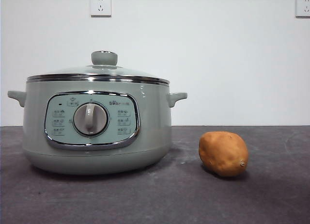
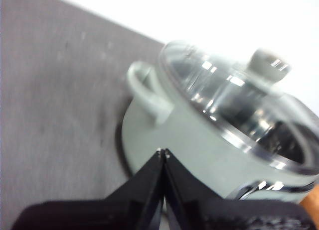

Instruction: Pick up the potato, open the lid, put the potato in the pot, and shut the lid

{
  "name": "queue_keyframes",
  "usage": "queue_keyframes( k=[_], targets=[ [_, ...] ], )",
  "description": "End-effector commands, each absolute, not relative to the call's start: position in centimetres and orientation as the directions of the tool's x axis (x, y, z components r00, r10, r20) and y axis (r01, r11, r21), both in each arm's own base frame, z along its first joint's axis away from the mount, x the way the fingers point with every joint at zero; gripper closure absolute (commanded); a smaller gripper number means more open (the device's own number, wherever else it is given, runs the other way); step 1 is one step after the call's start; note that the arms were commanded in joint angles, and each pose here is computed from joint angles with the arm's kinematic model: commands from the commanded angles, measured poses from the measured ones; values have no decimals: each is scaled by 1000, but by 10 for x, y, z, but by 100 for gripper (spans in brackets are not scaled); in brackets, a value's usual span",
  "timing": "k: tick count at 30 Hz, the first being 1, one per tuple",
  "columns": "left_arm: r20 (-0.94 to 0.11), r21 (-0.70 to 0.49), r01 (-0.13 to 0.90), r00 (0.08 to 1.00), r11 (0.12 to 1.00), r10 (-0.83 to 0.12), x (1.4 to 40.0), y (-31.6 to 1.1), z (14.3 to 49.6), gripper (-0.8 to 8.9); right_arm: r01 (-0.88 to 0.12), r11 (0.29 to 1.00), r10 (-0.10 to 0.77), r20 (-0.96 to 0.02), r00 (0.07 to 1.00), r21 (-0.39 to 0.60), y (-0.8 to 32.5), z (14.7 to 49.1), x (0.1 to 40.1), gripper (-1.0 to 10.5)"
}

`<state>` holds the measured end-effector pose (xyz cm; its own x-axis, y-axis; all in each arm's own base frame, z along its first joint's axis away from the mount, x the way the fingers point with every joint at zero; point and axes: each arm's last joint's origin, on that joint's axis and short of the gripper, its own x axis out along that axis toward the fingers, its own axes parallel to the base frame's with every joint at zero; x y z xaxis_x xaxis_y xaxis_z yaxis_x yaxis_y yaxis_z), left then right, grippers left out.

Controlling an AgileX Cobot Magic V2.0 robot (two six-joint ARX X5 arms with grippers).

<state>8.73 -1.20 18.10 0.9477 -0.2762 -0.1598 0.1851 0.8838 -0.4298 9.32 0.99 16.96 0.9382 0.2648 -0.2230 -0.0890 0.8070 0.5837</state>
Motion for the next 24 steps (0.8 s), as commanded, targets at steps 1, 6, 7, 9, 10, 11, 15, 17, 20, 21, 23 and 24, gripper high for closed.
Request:
queue_keyframes(
  k=[1,6,7,9,10,11,15,17,20,21,23,24],
  targets=[
    [-161,-324,214,947,921,-277,82,-12,201,821,-123,845,268,-212,940,520,10,191,94,955],
    [-202,-260,219,940,940,-275,77,-11,231,821,-138,890,268,-252,930,435,10,223,102,954],
    [-212,-259,217,938,941,-275,78,-11,239,821,-142,900,268,-266,926,412,10,232,104,954],
    [-228,-252,217,934,943,-276,79,-11,250,821,-145,912,268,-291,918,383,11,245,109,953],
    [-238,-248,216,931,944,-276,80,-11,256,820,-150,917,272,-306,912,371,11,252,112,951],
    [-249,-250,214,928,944,-276,82,-12,262,819,-165,918,288,-320,903,361,11,259,115,950],
    [-291,-240,231,910,943,-296,92,-13,283,819,-220,914,348,-378,858,342,14,283,127,949],
    [-321,-234,262,889,936,-328,99,-14,293,819,-250,906,385,-417,823,342,15,293,135,949],
    [-382,-246,310,840,919,-385,110,-17,303,818,-309,883,453,-471,757,353,17,305,147,949],
    [-406,-253,325,819,911,-405,114,-18,306,818,-327,874,475,-489,732,359,18,308,151,948],
    [-451,-268,355,775,896,-442,122,-19,311,817,-357,858,509,-520,686,369,19,311,158,946],
    [-470,-275,364,756,890,-455,126,-20,312,816,-369,850,523,-531,667,375,20,313,161,946]
  ],
)
